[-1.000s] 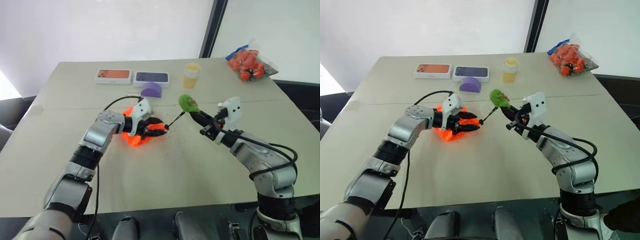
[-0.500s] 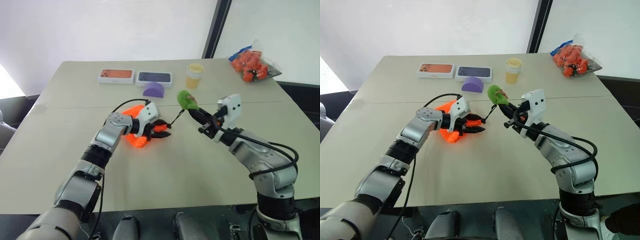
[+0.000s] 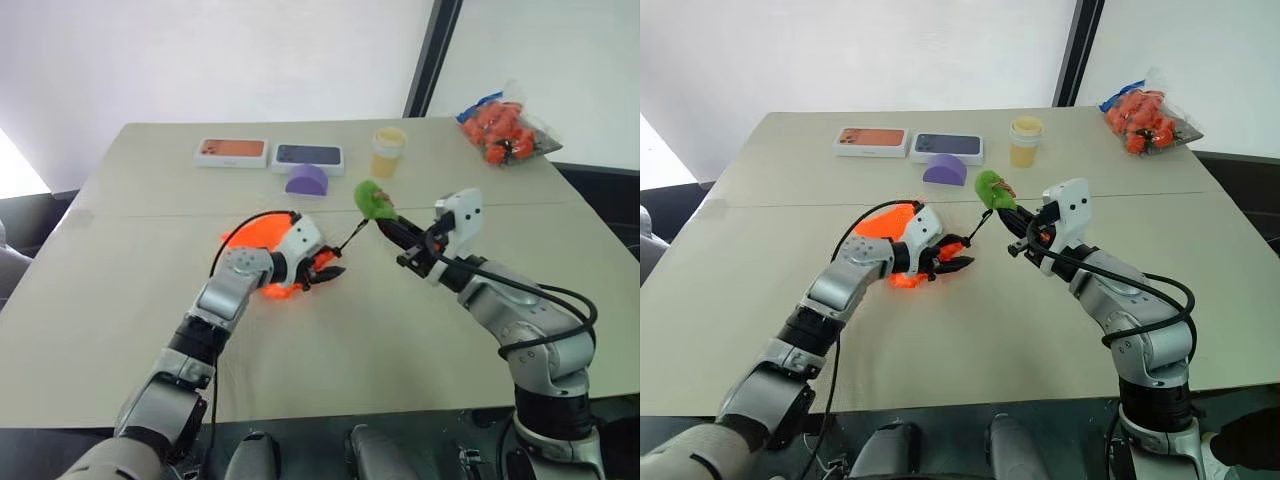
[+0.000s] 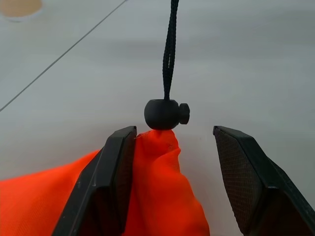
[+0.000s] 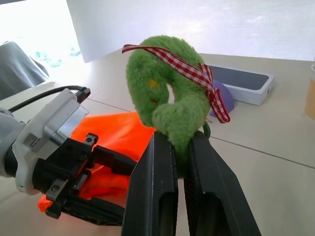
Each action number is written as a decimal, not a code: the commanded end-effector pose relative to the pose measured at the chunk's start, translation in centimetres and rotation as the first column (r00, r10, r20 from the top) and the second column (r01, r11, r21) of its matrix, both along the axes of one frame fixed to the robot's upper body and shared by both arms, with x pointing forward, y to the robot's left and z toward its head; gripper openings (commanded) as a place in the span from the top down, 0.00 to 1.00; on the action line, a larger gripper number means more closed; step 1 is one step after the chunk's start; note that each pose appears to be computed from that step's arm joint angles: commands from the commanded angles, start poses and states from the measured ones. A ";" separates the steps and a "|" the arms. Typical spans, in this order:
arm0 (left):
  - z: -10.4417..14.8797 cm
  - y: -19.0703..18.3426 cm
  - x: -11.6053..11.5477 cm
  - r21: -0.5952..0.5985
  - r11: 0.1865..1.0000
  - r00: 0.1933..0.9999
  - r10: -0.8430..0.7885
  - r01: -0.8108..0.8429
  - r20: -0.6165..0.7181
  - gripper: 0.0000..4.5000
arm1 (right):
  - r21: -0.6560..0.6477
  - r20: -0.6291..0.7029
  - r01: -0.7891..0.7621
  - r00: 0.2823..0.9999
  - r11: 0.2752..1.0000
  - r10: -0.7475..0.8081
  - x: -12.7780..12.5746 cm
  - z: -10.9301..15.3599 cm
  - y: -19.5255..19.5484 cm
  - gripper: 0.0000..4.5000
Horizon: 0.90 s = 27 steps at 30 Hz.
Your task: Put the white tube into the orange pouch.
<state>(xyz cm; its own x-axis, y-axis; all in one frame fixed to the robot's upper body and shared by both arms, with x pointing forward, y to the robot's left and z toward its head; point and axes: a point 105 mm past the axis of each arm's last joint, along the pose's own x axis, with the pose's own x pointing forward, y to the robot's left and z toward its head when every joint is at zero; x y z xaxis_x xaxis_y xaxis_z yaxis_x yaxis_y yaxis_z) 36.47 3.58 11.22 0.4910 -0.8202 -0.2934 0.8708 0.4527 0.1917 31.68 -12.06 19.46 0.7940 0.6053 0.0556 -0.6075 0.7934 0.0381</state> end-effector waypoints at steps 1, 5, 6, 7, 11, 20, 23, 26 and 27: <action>1.9 -0.5 -0.2 -0.056 0.998 0.999 0.015 -0.013 0.042 0.42 | -0.007 0.048 -0.025 0.999 1.000 0.025 -0.6 1.1 0.4 1.00; 2.0 -0.7 -0.2 -0.078 0.997 0.999 0.033 -0.030 0.035 0.42 | -0.011 0.046 -0.028 0.999 1.000 0.029 -0.5 1.0 0.4 1.00; 2.1 -0.6 -0.1 -0.079 0.996 0.999 0.041 -0.038 0.035 0.42 | -0.011 0.046 -0.028 0.999 1.000 0.029 -0.5 1.0 0.4 1.00; 2.1 -0.6 -0.1 -0.080 0.996 0.998 0.043 -0.040 0.035 0.42 | -0.012 0.045 -0.028 0.999 1.000 0.029 -0.5 1.0 0.4 1.00; 2.0 -0.6 0.1 -0.077 0.996 0.998 0.054 -0.051 0.040 0.59 | -0.016 0.045 -0.030 0.999 0.999 0.030 -0.6 0.9 0.5 1.00; 1.8 0.2 0.2 -0.066 0.997 0.998 0.052 -0.050 0.032 0.96 | -0.016 0.049 -0.014 0.999 1.000 0.015 -0.5 0.9 0.2 1.00; 1.5 1.5 0.4 -0.046 0.998 0.999 0.050 -0.050 0.001 0.96 | -0.011 0.056 0.068 0.996 0.998 -0.067 0.5 1.1 -1.0 1.00; 1.2 3.1 0.1 -0.012 1.000 1.000 0.024 -0.025 -0.017 0.96 | -0.011 0.056 0.193 0.980 0.981 -0.192 2.1 1.1 -2.9 1.00; 1.1 3.6 0.0 0.004 1.000 1.000 0.016 -0.016 -0.022 0.96 | -0.010 0.055 0.230 0.972 0.973 -0.229 2.5 1.1 -3.5 1.00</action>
